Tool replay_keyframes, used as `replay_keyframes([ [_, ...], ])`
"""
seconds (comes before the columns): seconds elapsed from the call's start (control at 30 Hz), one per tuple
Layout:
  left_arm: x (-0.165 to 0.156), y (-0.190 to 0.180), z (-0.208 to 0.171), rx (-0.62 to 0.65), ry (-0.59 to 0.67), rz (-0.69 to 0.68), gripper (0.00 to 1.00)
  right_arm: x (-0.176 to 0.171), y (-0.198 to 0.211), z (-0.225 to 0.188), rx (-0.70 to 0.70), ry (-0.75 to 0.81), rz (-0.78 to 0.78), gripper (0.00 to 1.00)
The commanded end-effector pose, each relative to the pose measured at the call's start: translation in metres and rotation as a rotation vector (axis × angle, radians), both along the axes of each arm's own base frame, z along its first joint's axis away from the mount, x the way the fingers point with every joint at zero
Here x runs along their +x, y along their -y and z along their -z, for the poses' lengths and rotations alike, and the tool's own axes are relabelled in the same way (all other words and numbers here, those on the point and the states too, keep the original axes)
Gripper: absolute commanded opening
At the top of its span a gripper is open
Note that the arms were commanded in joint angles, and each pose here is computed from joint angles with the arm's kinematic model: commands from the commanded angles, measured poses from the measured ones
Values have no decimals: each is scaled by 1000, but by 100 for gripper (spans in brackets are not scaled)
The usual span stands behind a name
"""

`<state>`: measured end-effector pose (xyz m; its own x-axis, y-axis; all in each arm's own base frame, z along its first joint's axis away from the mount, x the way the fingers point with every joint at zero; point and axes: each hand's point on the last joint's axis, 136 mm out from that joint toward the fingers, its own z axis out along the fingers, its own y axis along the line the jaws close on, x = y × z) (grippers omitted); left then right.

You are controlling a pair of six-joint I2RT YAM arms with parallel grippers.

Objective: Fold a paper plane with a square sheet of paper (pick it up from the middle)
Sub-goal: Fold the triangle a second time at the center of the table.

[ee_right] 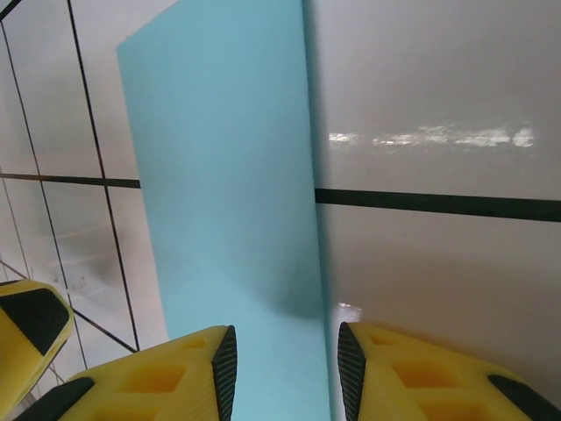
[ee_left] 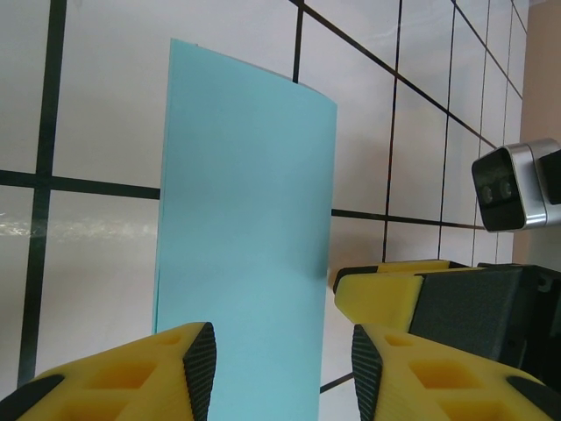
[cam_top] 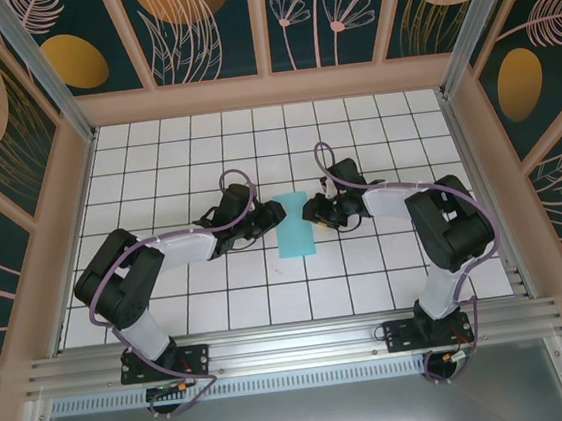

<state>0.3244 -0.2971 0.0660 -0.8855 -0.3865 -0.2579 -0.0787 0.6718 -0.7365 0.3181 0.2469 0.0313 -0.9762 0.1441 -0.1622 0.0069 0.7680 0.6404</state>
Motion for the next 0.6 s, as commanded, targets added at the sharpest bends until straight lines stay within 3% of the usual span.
replay_keyframes([
  [0.0,3,0,1,-11,-2,-13,47,1,-6,-19,48,23,-5,40],
  [0.57,1,-4,6,12,-8,-10,48,-12,-6,5,58,-36,-13,40],
])
